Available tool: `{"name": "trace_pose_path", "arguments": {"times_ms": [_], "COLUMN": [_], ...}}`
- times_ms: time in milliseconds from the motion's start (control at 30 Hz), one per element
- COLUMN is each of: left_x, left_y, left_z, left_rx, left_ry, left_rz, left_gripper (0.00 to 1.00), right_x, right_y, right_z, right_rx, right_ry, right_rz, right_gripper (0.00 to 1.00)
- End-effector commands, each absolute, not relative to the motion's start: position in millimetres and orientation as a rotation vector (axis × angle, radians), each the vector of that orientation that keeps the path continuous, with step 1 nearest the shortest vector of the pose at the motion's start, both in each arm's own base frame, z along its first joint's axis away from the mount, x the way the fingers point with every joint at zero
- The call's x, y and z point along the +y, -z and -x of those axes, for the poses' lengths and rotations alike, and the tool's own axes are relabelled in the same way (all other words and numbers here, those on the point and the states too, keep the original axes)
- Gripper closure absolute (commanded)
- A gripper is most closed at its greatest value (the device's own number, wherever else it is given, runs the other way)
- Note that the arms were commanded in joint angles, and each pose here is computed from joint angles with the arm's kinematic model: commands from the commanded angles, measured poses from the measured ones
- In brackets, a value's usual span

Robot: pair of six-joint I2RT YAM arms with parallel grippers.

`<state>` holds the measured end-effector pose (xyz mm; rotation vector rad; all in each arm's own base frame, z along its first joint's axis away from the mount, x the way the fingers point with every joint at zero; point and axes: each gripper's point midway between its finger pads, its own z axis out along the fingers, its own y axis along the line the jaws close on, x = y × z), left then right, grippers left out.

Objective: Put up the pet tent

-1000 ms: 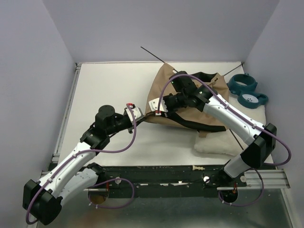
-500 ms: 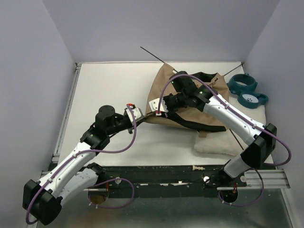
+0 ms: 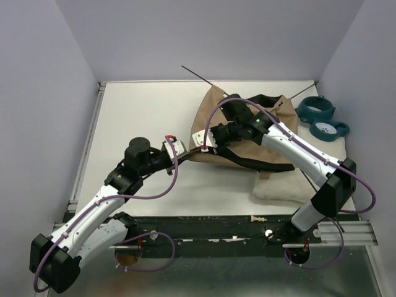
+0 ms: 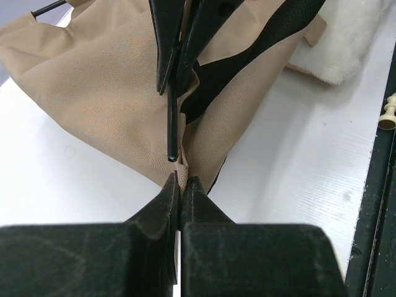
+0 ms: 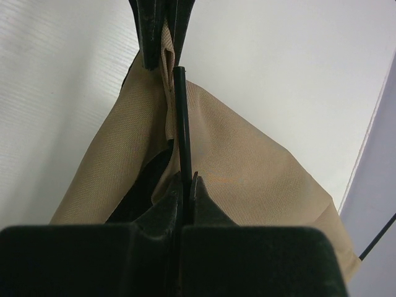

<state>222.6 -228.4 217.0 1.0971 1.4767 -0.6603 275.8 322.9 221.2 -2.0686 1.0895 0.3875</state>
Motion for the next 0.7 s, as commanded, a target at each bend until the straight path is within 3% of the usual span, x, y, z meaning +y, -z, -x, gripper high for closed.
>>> {"name": "trace_pose_path", "arguments": {"times_ms": [0,667], "left_x": [-231,-223], "left_y": [-228,-209], "left_z": [-219,-220], "left_rx": [1.441,1.514], "left_ry": [0.681,0.686], "left_rz": [-1.108,-1.066], "left_gripper": [1.00,1.00], "right_x": [317,311], "right_y": [-204,-212], "right_z": [-272,-259], "right_rx": [1.122,1.114], "right_ry": [-0.382,-0.406], "right_rz": [2.117,2.098], "right_gripper": [0.99,0.99]}}
